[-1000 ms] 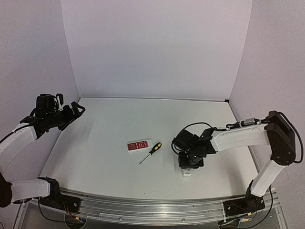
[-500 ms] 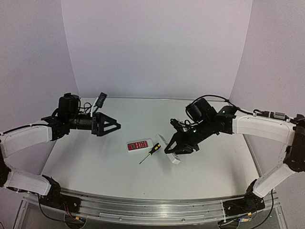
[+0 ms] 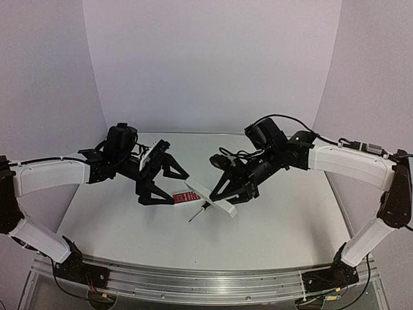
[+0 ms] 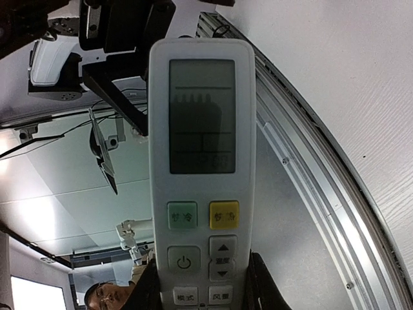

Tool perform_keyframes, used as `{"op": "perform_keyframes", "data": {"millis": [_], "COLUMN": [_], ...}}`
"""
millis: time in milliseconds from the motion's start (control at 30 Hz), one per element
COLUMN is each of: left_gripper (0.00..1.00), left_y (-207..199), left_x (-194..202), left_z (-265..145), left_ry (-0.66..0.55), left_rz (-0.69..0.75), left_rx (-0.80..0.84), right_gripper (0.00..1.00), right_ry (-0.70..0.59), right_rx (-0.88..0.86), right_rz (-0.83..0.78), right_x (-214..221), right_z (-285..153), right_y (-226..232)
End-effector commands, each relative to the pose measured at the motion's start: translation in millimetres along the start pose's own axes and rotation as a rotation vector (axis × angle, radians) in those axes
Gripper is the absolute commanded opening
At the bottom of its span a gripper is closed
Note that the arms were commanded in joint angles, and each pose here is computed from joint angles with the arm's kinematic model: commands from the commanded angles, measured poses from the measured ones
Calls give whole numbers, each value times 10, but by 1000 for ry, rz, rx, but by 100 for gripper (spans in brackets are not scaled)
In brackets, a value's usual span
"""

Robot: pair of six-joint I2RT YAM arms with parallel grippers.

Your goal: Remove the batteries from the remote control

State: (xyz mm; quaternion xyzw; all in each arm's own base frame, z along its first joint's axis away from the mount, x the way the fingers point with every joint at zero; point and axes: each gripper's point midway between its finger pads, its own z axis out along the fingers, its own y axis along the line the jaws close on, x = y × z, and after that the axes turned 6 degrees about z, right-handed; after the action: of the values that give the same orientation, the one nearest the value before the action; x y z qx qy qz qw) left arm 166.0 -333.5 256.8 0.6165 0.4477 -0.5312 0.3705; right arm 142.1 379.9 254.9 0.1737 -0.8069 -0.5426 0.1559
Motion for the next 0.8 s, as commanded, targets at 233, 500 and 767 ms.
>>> {"op": "perform_keyframes", "data": {"millis": [233,500,767], "left_gripper": [80,32,0], "left_y": [-78,-175,-122], "left_x": [-242,-360,-431], "left_z": [205,195,193], "left_ry": [-49,-95,-84], "left_rz": [205,248,127], "left_rx": [158,221,185], "right_gripper": [0,0,49], "right_ry": [85,80,-19], "right_rx": [-116,-115,-79], "right_rz": [-38,-10,-38], "right_x": [-16,-74,-219], "right_z": [64,93,2], "right_y": [413,412,454]}}
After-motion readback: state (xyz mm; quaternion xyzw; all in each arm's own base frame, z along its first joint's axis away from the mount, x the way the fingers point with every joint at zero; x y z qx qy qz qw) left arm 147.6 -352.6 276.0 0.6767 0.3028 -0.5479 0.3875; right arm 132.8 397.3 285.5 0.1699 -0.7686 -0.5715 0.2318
